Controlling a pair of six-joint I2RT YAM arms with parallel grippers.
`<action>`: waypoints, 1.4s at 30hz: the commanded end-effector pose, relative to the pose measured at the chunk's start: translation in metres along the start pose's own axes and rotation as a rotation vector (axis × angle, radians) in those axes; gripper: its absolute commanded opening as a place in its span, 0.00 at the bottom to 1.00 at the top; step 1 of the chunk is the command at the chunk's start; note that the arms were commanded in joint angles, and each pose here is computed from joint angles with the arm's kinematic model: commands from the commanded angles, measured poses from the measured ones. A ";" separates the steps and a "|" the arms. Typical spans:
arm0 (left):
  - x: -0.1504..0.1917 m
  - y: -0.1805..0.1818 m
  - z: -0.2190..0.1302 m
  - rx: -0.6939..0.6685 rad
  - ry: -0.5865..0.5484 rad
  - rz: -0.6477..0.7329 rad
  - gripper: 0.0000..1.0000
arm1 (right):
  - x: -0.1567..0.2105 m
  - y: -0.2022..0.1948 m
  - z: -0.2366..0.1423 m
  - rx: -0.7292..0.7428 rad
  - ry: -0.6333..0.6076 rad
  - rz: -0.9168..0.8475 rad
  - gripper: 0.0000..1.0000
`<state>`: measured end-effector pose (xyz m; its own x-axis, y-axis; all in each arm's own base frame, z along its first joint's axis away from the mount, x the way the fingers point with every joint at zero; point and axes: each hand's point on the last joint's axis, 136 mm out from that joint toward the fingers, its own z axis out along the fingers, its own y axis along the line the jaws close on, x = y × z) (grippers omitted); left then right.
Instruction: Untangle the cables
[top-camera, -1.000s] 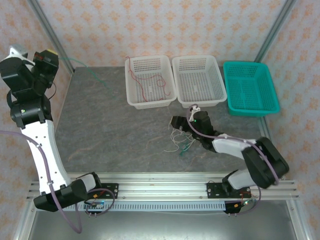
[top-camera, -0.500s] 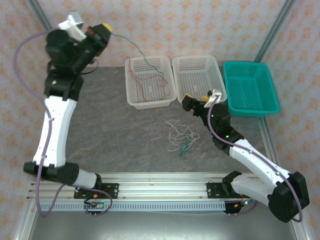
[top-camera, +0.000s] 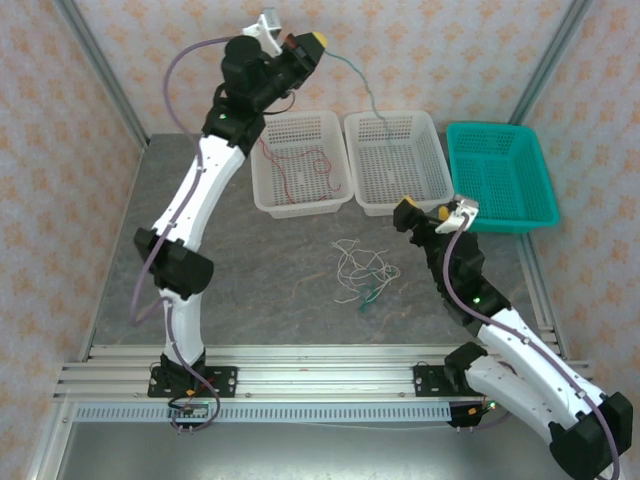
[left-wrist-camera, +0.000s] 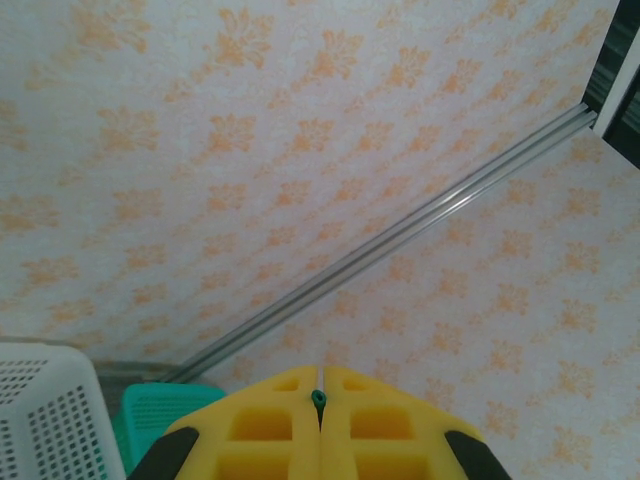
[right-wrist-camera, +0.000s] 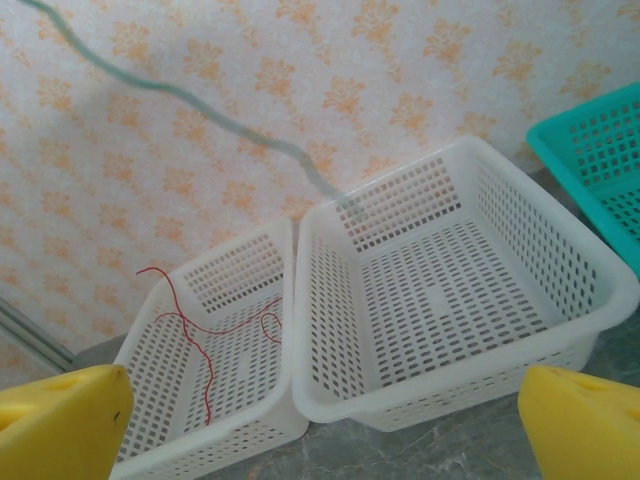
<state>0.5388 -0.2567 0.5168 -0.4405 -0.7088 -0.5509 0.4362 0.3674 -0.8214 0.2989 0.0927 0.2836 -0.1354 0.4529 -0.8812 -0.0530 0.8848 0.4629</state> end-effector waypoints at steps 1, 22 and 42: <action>0.006 -0.018 0.017 0.070 -0.012 -0.025 0.00 | 0.004 -0.015 -0.007 0.053 0.001 -0.002 0.99; 0.175 0.227 0.083 -0.532 0.100 0.030 0.00 | -0.003 -0.035 -0.014 0.166 -0.009 -0.030 0.99; 0.124 0.200 0.071 -0.718 -0.199 0.532 1.00 | -0.019 -0.029 -0.014 0.176 -0.025 -0.053 0.99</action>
<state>0.6298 -0.3302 0.2536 -0.2443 -0.4688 -0.8488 -0.0693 0.8816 -0.4670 0.2886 0.0611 0.2780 -0.1256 0.4155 -0.9009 0.1026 0.9087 0.4047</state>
